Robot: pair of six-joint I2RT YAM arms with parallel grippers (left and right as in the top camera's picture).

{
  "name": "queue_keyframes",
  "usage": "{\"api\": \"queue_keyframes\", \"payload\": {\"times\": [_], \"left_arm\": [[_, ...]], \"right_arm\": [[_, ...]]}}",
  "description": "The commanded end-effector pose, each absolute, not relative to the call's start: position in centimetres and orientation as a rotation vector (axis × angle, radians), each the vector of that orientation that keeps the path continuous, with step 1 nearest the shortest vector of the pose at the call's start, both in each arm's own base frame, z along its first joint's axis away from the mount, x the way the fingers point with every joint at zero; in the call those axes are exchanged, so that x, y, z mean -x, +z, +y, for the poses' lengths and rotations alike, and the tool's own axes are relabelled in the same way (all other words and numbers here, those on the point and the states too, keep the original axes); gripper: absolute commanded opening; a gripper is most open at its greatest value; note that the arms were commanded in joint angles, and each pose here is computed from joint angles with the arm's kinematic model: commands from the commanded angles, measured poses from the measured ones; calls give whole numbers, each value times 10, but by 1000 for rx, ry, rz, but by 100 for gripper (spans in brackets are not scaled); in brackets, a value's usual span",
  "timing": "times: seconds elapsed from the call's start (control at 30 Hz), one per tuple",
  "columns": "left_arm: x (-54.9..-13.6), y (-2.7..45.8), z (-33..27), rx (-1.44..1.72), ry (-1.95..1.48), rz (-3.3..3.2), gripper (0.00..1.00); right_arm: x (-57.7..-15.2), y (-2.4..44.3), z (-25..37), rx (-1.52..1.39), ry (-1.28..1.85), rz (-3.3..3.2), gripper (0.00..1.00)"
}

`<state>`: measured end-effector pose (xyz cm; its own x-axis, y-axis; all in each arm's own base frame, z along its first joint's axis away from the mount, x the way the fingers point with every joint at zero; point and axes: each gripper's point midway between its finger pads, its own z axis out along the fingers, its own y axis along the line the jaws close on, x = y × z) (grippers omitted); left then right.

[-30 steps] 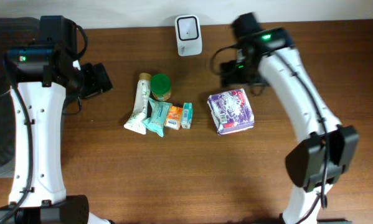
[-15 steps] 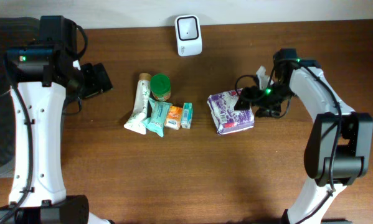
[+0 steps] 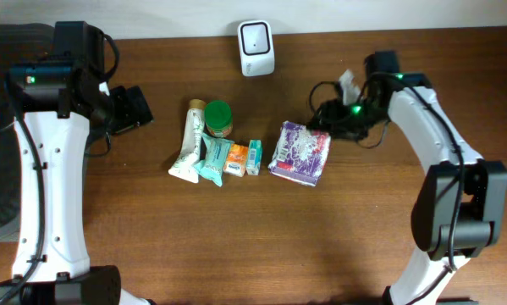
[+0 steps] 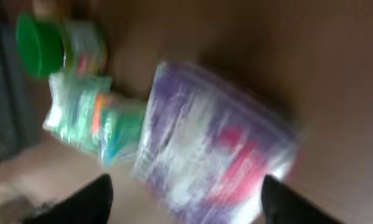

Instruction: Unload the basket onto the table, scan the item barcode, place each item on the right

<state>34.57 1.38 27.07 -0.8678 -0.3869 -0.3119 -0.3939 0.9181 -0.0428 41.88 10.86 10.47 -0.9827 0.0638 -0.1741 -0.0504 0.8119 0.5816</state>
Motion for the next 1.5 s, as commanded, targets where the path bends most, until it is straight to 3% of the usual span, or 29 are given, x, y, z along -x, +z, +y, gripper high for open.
{"api": "queue_keyframes", "payload": {"times": [0.0,0.13,0.2,0.23,0.3,0.43,0.5,0.73,0.9,1.03,1.1,1.17,1.2,1.27,1.33,1.47], "left_arm": [[-342,276,16,591,36,2742,99],[-342,276,16,592,37,2742,99],[-342,276,16,592,37,2742,99],[-342,276,16,592,37,2742,99],[-342,276,16,591,36,2742,99],[-342,276,16,591,37,2743,99],[-342,276,16,592,36,2742,99],[-342,276,16,591,37,2743,99],[-342,276,16,591,37,2743,99],[-342,276,16,591,37,2743,99],[-342,276,16,591,37,2743,99],[-342,276,16,591,37,2743,99],[-342,276,16,591,37,2743,99],[-342,276,16,591,37,2743,99],[-342,276,16,591,37,2743,99],[-342,276,16,592,37,2742,99]], "right_arm": [[-448,119,91,155,736,2674,77],[-462,99,93,198,735,2648,78],[-458,86,101,203,801,2672,73],[-456,80,105,205,822,2689,67],[-451,72,109,209,833,2716,33],[-453,67,110,205,800,2722,8],[-463,60,92,92,646,2752,5],[-442,39,99,64,651,2868,4],[-385,33,94,-25,681,3114,4],[-320,55,89,-126,712,3371,4],[-315,64,88,-114,703,3373,5],[-335,64,82,-76,634,3298,16],[-348,62,83,-56,628,3243,37],[-364,60,84,11,623,3166,57],[-370,58,89,67,664,3133,63],[-359,58,116,266,964,3057,63]]}}
